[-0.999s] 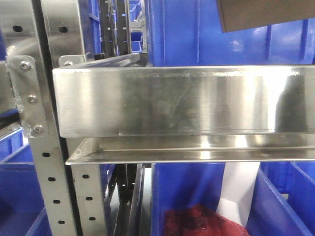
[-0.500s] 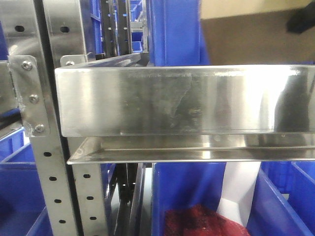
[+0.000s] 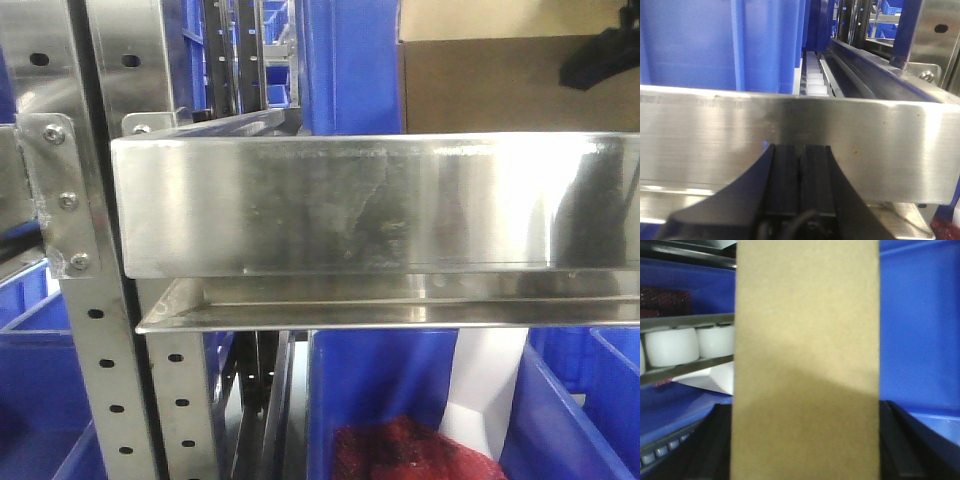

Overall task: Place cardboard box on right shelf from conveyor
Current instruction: 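Lower the box with the right gripper onto the shelf rollers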

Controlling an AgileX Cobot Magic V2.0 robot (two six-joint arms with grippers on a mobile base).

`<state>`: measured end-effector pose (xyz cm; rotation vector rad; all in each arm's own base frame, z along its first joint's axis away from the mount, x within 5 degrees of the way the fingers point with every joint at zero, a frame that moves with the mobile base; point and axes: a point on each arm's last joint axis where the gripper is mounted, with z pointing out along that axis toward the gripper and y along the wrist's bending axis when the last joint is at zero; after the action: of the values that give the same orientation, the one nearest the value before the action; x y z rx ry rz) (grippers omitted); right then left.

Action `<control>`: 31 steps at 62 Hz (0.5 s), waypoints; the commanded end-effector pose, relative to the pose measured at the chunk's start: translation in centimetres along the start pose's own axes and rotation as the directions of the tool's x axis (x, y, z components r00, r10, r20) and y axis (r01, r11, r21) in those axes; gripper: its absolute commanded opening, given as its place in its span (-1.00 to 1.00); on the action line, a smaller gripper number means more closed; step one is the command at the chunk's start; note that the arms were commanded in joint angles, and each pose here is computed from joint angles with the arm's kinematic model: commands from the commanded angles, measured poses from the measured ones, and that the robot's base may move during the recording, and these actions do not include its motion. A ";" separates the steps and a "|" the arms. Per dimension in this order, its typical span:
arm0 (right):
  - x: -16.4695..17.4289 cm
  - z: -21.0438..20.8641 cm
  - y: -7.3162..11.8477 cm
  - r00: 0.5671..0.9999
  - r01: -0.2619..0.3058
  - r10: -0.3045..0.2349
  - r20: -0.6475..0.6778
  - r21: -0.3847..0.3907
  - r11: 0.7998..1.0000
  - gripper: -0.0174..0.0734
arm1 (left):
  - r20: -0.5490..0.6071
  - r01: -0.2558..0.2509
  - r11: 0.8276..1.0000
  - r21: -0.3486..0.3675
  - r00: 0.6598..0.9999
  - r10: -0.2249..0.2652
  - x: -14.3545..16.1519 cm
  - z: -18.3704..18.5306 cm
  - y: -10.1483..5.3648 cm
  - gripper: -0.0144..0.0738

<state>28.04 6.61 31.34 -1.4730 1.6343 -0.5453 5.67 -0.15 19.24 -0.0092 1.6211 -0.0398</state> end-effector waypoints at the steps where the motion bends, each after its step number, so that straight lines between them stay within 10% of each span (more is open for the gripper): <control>1: -0.3 -0.8 -1.7 0.999 -0.036 0.033 0.034 0.109 0.993 0.78 | 0.094 0.006 1.000 0.000 0.996 -0.006 -0.7 -0.1 0.0 -0.94; 17: -0.8 -2.6 -1.6 0.978 -0.199 0.193 0.078 0.070 0.978 0.77 | 0.094 0.006 1.000 0.000 0.996 -0.006 -0.7 -0.1 0.0 -0.94; 31: -1.2 -5.2 -1.6 0.920 -0.378 0.372 0.122 0.034 0.925 0.77 | 0.094 0.006 1.000 0.000 0.996 -0.006 -0.7 -0.1 0.0 -0.94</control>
<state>25.60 6.65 32.99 -1.2437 1.7845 -0.3085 5.67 -0.15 19.24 -0.0092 1.6211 -0.0398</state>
